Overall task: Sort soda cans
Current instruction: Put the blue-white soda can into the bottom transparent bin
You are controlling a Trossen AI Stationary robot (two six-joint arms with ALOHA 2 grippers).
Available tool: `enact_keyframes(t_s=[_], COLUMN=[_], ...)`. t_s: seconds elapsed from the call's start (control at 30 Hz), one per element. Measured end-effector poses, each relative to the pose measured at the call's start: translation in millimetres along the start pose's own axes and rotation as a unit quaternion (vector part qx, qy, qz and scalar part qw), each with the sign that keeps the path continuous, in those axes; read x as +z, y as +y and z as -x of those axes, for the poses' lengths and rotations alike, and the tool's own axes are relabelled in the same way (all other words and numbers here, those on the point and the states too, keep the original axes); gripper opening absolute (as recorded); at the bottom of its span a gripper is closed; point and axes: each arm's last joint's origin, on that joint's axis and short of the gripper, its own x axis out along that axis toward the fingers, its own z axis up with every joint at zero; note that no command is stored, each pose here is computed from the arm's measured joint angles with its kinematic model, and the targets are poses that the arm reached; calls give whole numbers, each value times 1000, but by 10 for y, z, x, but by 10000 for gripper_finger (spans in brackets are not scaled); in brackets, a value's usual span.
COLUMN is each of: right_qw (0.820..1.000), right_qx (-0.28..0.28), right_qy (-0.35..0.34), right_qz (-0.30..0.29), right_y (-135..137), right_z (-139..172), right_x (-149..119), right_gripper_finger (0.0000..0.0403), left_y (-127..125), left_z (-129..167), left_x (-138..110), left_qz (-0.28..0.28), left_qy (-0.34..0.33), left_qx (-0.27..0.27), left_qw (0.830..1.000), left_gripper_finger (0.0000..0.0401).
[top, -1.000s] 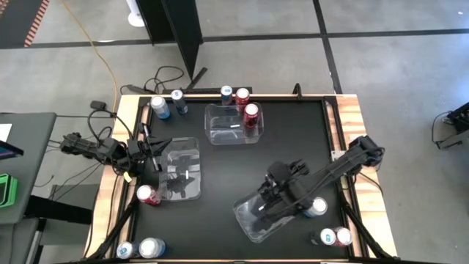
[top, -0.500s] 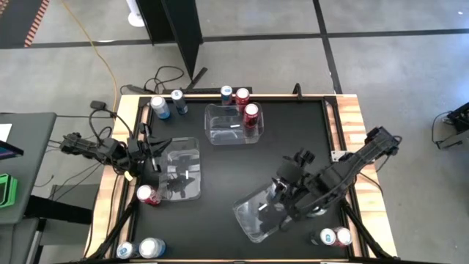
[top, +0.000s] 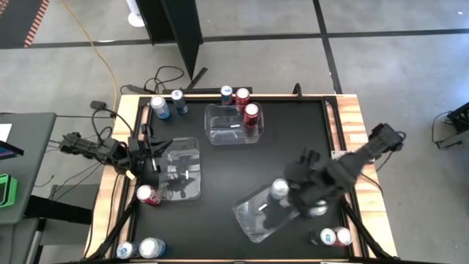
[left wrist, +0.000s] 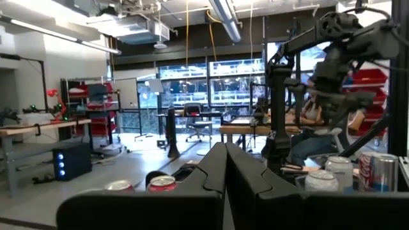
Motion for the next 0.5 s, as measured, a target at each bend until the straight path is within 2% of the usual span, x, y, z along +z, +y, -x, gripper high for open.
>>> enact_keyframes(t_s=[0.1, 0.23, 0.37, 0.5], right_qw=[998, 994, 991, 991], right_qx=[61, 103, 105, 86], right_qy=[19, 19, 36, 65], right_qz=[-2, -40, -73, -80], right_y=[22, -43, -32, 39], right_z=[192, 393, 381, 272], right_x=[-232, -556, -867, -1078], right_gripper_finger=[363, 364, 366, 366], left_y=[-16, -39, -66, -98], left_z=[-16, -38, -62, -92], left_x=[-18, -47, -80, -122], left_qz=[-5, 5, 17, 24], left_qy=[8, 21, 35, 52], left_qx=[-2, -4, -6, -9], left_qw=[1000, 1000, 999, 998], left_gripper_finger=[0, 0, 0, 0])
